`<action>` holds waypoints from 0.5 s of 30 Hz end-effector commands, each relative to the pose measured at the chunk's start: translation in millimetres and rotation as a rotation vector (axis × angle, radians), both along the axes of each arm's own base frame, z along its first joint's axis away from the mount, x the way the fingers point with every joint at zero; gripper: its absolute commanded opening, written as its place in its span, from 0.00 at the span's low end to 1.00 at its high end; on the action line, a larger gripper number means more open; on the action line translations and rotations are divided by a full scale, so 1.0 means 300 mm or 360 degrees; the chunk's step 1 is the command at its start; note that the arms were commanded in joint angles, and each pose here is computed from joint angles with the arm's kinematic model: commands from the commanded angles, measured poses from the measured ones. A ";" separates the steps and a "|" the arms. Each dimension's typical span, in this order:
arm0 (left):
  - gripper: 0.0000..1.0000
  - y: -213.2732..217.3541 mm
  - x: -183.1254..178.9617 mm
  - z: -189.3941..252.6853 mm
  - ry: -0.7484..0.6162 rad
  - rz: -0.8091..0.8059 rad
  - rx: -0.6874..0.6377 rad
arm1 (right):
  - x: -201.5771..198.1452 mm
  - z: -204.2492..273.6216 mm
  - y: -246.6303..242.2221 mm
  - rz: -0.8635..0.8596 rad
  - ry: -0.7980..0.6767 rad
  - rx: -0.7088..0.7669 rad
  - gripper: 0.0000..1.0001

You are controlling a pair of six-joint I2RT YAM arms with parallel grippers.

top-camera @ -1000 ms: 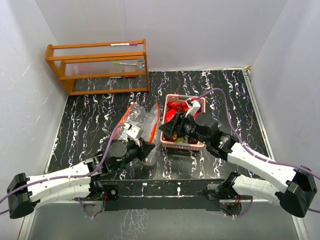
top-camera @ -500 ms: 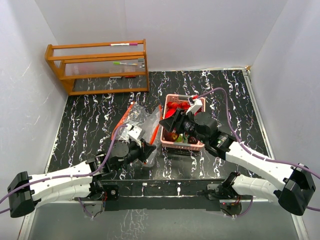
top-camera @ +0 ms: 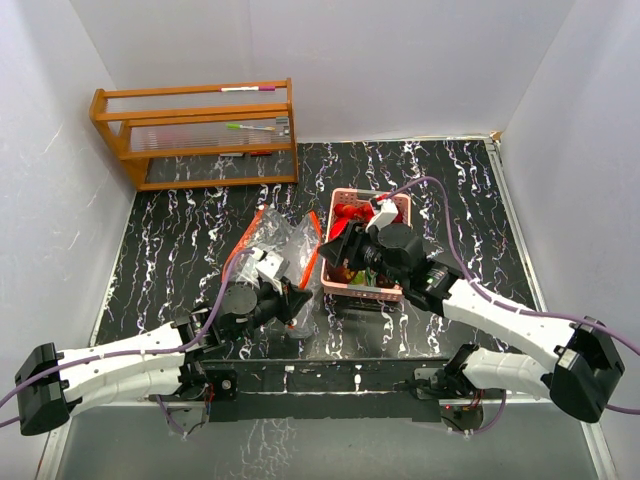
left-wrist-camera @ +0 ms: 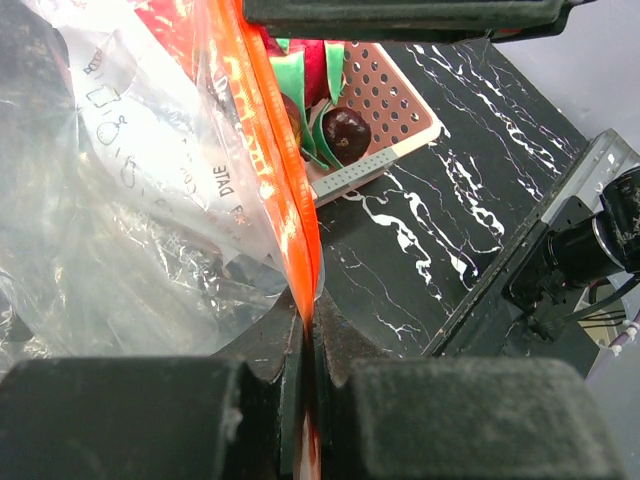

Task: Place the food in the zip-top bag and seal the zipper
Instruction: Open the zipper of the food storage bag.

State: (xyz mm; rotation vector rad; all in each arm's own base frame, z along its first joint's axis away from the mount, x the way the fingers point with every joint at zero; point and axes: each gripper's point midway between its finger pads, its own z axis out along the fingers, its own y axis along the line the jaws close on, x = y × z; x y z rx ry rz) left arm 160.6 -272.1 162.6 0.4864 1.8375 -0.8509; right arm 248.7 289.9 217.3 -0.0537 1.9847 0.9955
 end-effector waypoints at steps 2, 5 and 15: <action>0.00 -0.006 -0.004 0.032 -0.0019 -0.0010 -0.0065 | 0.017 0.065 0.022 -0.0002 -0.0048 0.0055 0.55; 0.00 -0.006 -0.004 0.025 -0.0013 -0.0010 -0.0056 | -0.004 0.105 0.034 0.0063 -0.0094 0.0115 0.55; 0.00 -0.006 -0.003 0.010 -0.0002 -0.0004 -0.0048 | -0.062 0.179 -0.004 0.0111 -0.0171 0.0189 0.55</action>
